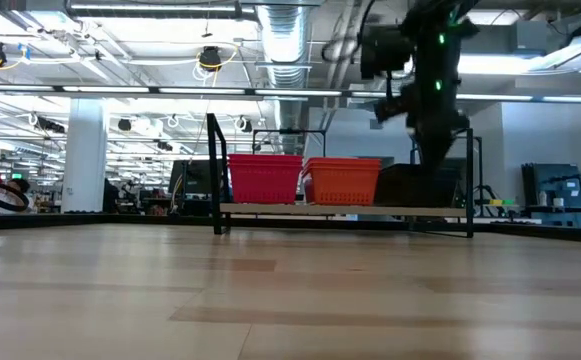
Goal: Stack baskets on shelf by color
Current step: Stack the black bin into the black bin on the shelf, then adjust the shelf
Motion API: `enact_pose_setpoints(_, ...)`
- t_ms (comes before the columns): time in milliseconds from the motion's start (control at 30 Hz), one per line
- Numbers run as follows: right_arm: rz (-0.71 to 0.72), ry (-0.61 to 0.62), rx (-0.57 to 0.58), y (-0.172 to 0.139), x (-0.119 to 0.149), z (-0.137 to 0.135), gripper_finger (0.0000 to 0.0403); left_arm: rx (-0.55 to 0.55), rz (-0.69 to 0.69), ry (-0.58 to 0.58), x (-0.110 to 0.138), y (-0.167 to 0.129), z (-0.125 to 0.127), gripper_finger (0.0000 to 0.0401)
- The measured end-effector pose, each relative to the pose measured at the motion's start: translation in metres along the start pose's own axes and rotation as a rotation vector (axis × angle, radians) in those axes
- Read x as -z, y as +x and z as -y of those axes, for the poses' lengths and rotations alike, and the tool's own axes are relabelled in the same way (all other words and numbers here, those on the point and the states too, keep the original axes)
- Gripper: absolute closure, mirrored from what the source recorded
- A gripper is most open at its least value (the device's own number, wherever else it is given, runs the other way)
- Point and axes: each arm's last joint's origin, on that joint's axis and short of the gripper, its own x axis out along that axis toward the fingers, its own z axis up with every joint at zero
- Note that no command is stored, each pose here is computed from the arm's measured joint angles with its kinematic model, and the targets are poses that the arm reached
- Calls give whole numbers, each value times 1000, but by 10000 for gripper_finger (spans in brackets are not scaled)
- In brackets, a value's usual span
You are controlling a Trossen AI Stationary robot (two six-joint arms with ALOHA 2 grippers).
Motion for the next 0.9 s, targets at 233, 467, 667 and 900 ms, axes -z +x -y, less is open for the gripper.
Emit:
enact_pose_setpoints(233, 216, 26, -25, -65, -9, 5, 403, 0, 0, 0, 0, 0, 0, 401)
enact_pose_setpoints(467, 445, 127, -20, -126, 9, 29, 403, -18, -11, 21, 2, 0, -2, 401)
enact_pose_setpoints(667, 571, 241, -42, -159, 46, 39, 403, -43, -26, -9, 3, 0, -6, 401)
enact_pose_setpoints(900, 494, 433, 133, -166, 90, 50, 403, -110, -23, -57, 6, 4, -11, 401)
